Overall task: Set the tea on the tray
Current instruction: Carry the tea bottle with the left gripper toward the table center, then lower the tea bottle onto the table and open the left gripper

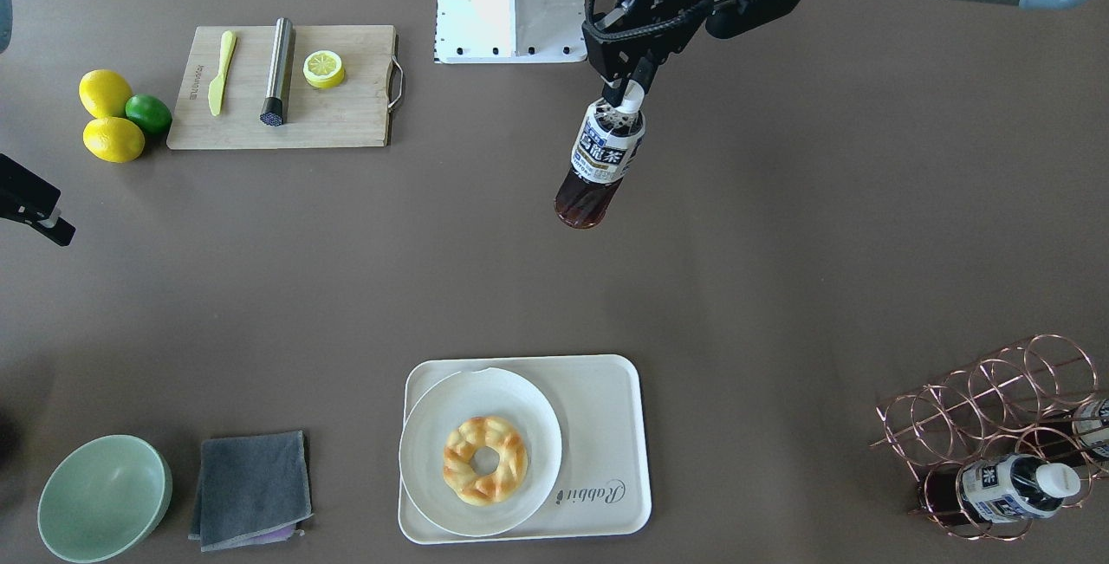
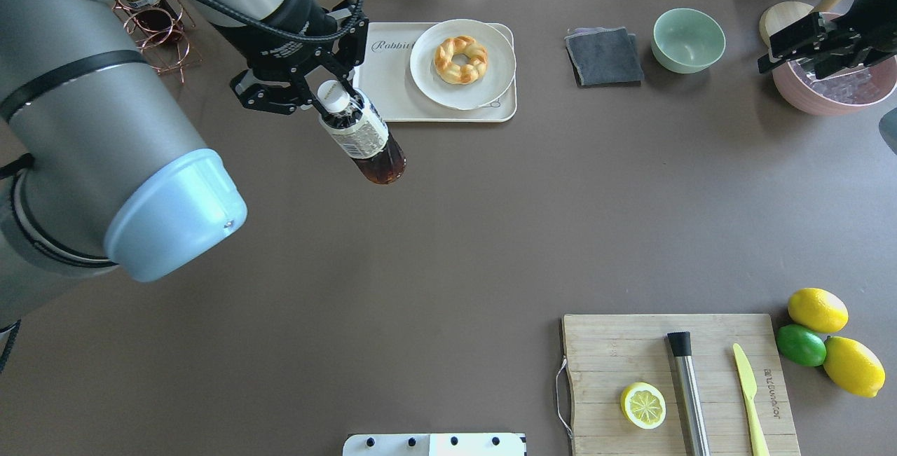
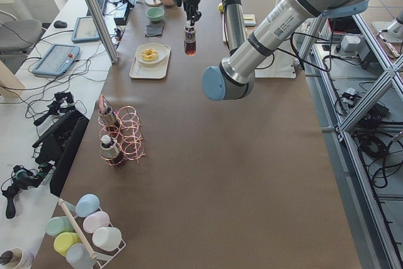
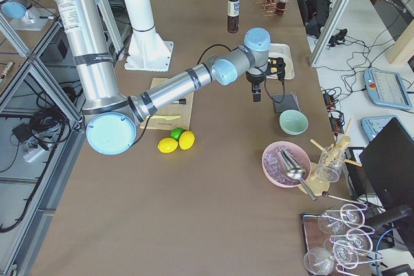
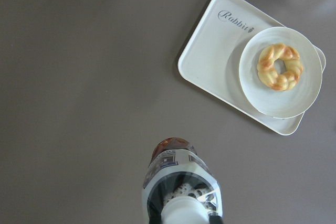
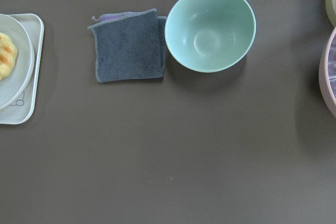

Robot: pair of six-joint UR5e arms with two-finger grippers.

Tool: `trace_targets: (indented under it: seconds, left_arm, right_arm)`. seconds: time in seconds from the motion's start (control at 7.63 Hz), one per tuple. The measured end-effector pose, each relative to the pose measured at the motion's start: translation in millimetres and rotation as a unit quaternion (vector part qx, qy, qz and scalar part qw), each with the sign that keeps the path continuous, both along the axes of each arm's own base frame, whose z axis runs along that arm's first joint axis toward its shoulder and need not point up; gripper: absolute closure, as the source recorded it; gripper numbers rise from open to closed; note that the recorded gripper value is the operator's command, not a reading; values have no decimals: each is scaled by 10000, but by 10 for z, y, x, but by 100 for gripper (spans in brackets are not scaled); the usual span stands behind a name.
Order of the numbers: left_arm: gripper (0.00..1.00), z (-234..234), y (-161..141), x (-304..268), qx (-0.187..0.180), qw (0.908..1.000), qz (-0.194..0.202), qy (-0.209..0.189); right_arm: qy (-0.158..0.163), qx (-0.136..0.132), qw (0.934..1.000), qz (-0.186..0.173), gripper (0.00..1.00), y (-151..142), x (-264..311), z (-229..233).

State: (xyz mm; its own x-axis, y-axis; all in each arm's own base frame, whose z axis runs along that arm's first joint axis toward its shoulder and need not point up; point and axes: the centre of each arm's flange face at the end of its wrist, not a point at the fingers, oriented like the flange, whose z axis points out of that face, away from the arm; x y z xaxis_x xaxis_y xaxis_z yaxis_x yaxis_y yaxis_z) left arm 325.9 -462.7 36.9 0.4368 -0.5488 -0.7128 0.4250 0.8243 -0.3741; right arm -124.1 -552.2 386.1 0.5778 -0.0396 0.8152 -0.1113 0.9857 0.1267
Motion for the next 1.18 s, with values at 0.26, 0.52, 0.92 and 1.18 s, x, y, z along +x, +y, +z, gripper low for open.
trace_targets:
  seconds: [0.26, 0.52, 0.92, 1.18]
  left_arm:
    - [100, -249, 108, 502, -693, 9971, -329, -23]
    - [100, -298, 351, 1039, -856, 9950, -306, -413]
    - [100, -264, 562, 1425, -979, 9923, -128, -744]
    - [100, -249, 622, 1531, -895, 9944, -85, -559]
  right_arm:
    - [24, -14, 10000, -21, 0, 3, -40, 21]
    - [46, -20, 10000, -79, 0, 16, -125, 31]
    - [42, -107, 9999, -59, 0, 40, -191, 31]
    - [61, -139, 9999, -49, 0, 48, -222, 45]
